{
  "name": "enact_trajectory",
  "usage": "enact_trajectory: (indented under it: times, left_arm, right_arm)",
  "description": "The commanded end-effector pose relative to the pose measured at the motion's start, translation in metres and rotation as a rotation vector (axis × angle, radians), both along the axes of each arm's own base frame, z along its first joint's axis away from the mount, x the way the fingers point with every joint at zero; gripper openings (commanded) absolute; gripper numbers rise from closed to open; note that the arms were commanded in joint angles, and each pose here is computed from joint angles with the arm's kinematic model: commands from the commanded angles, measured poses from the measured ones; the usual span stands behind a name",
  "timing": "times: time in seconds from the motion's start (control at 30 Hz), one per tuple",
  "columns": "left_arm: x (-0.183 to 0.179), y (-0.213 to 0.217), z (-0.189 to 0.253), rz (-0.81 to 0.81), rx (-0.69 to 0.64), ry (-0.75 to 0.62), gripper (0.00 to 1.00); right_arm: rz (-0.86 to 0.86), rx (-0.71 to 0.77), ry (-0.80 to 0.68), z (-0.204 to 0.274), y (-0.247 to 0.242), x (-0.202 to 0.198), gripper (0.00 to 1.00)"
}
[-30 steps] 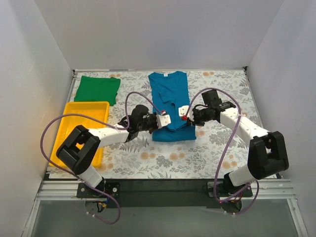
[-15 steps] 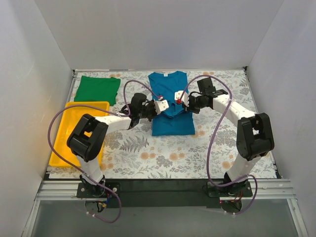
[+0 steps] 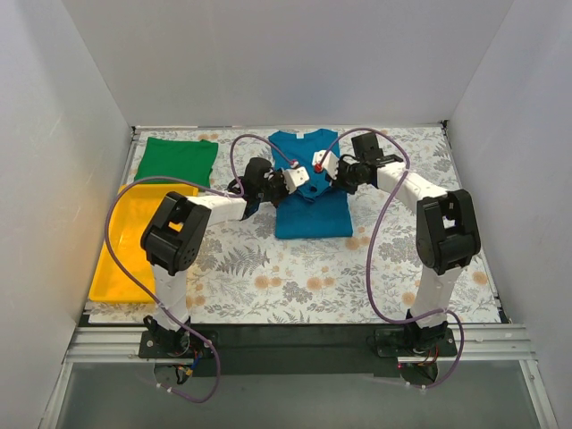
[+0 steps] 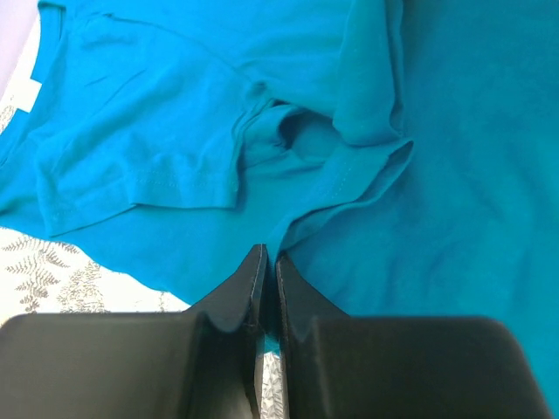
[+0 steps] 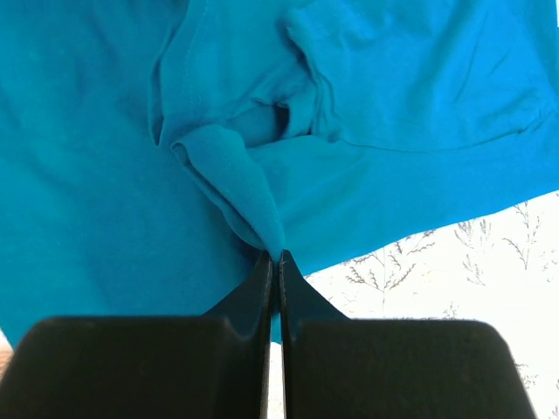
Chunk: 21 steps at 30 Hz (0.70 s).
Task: Fold and stack the t-shirts
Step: Fold the tshirt
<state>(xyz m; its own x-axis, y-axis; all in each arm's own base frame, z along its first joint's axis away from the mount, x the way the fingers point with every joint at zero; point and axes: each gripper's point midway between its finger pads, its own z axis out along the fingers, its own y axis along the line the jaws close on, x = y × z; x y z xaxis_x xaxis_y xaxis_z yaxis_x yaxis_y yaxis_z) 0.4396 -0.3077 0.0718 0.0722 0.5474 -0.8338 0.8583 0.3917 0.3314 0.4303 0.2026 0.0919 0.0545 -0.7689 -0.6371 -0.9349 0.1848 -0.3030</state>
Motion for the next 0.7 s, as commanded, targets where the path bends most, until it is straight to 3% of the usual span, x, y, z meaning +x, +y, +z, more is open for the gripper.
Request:
enact_trajectory:
  times: [0.0,0.67]
  left_arm:
    - [0.019,0.001,0.018,0.036,-0.018,-0.033,0.0]
    - [0.024,0.01,0.009,0.084,-0.001,-0.029,0.0]
  right_arm:
    - [-0.045,0.031,-0.066,0.019,0.004,0.025,0.01]
    - [-0.086,0.033,-0.051,0.009,0.006,0.04,0.03]
